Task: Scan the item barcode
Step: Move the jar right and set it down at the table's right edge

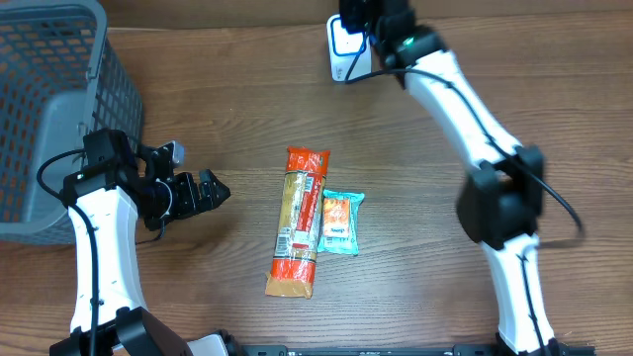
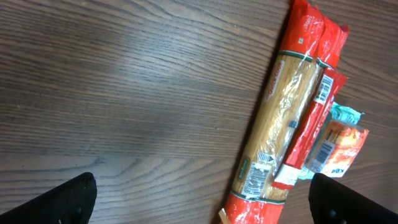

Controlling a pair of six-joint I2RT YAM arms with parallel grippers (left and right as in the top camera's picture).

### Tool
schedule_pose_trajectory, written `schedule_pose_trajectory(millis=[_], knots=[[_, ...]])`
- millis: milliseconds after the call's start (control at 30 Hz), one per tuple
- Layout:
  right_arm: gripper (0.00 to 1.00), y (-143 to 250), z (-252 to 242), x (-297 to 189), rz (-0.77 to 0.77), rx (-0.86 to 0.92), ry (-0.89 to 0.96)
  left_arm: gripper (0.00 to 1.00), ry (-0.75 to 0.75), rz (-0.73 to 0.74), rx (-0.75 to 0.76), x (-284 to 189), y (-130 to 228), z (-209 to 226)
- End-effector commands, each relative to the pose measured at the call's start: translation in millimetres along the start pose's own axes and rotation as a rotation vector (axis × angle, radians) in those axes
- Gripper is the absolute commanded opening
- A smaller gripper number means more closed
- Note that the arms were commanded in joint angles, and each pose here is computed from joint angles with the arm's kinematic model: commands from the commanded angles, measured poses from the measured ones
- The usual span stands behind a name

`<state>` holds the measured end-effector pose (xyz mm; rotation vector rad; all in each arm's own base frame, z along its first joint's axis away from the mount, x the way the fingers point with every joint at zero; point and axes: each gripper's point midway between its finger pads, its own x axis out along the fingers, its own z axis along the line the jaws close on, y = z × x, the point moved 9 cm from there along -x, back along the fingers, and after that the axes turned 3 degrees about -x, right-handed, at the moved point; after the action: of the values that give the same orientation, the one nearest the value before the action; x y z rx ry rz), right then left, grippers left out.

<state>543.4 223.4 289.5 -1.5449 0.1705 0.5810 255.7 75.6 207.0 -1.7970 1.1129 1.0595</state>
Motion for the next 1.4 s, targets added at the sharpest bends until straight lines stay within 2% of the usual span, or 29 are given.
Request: schedule_pose_trajectory(millis=[0, 233, 400, 500, 633, 800, 1100, 1167, 1233, 1300, 1367], knots=[[0.31, -65, -17, -101, -0.070, -0.003, 0.002, 1.00, 0.016, 0.004, 0.035, 2, 0, -2], [0.29, -7, -90, -143, 0.394, 0.054, 0.148, 0.99, 0.016, 0.004, 0.034, 2, 0, -2], [0.27, 53, -150, -158, 0.752, 0.186, 0.229, 0.99, 0.016, 0.004, 0.035, 2, 0, -2], [0.27, 89, -179, -161, 0.897, 0.307, 0.302, 1.00, 0.016, 0.004, 0.034, 2, 0, -2], [0.27, 139, -210, -155, 1.018, 0.396, 0.347, 1.00, 0.016, 0.004, 0.035, 2, 0, -2], [0.27, 197, -235, -145, 1.080, 0.474, 0.369, 0.99, 0.016, 0.004, 0.034, 2, 0, -2], [0.29, 242, -257, -151, 1.128, 0.552, 0.403, 1.00, 0.016, 0.004, 0.035, 2, 0, -2], [0.49, 246, -256, -150, 1.130, 0.552, 0.403, 1.00, 0.016, 0.004, 0.035, 2, 0, -2], [0.77, 247, -256, -150, 1.131, 0.553, 0.402, 1.00, 0.016, 0.004, 0.034, 2, 0, -2], [0.89, 246, -256, -151, 1.130, 0.551, 0.402, 1.00, 0.016, 0.004, 0.035, 2, 0, -2], [0.93, 245, -256, -152, 1.126, 0.551, 0.403, 0.99, 0.016, 0.004, 0.035, 2, 0, -2]])
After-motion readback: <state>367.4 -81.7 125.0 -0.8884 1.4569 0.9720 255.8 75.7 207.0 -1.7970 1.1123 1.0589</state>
